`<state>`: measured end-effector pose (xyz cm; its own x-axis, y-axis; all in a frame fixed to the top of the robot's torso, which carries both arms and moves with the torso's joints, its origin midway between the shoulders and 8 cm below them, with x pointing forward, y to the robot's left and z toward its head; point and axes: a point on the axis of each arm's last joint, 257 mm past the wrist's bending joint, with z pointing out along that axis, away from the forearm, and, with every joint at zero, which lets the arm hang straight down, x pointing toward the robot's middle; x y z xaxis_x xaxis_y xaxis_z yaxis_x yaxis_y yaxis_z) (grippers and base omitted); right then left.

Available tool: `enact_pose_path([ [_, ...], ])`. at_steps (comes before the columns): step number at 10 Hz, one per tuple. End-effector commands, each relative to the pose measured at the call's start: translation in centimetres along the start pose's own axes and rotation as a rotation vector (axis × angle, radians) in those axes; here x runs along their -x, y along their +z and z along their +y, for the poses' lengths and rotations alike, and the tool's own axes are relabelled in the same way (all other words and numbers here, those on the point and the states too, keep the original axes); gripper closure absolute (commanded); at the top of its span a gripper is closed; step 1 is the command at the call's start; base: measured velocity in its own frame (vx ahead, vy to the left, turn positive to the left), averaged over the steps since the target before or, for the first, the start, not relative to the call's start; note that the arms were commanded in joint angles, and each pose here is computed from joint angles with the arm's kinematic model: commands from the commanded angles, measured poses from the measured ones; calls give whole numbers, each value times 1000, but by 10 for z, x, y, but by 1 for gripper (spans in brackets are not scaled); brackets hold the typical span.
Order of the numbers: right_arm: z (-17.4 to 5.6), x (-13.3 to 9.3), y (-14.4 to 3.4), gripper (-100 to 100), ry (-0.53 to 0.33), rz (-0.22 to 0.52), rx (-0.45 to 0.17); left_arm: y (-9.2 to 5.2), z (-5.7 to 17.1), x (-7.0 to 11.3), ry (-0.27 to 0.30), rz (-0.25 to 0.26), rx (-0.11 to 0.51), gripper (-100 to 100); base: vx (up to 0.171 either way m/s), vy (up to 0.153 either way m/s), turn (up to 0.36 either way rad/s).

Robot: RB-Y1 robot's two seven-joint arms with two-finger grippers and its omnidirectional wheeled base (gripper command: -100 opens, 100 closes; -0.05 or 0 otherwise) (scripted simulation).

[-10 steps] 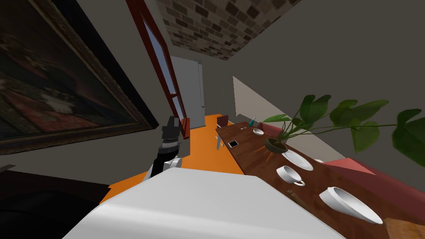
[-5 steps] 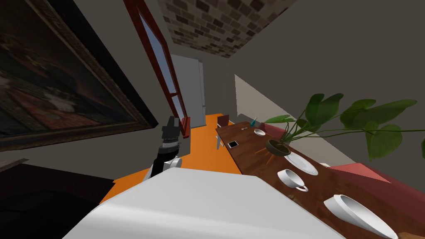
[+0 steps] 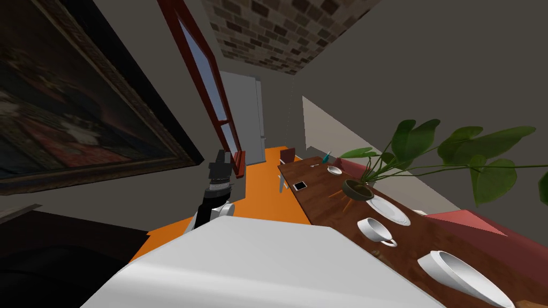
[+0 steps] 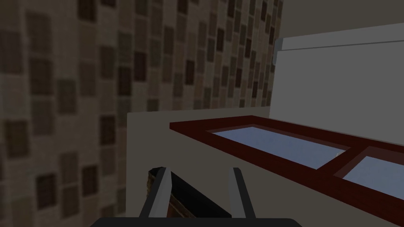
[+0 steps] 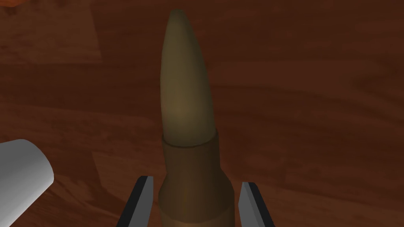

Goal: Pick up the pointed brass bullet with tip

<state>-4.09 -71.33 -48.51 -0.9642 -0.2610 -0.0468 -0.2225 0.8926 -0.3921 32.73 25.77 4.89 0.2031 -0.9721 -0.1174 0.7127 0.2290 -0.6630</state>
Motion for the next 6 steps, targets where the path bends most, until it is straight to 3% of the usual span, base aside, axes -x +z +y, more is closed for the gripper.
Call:
enact_pose_path([
  [1,0,0,0,100,0,0,0,0,0,0,0,0,0,0,0,0,0],
  [2,0,0,0,0,0,0,0,0,0,0,0,0,0,0,0,0,0],
  [3,-13,-1,-7,100,-7,-2,-1,0,0,0,0,0,0,0,14,63,-70],
  [5,-16,0,-10,100,-13,-2,-1,0,0,0,0,0,0,0,10,66,-63],
  [6,-16,0,-10,0,-12,-1,0,0,0,0,0,0,0,0,0,9,0],
])
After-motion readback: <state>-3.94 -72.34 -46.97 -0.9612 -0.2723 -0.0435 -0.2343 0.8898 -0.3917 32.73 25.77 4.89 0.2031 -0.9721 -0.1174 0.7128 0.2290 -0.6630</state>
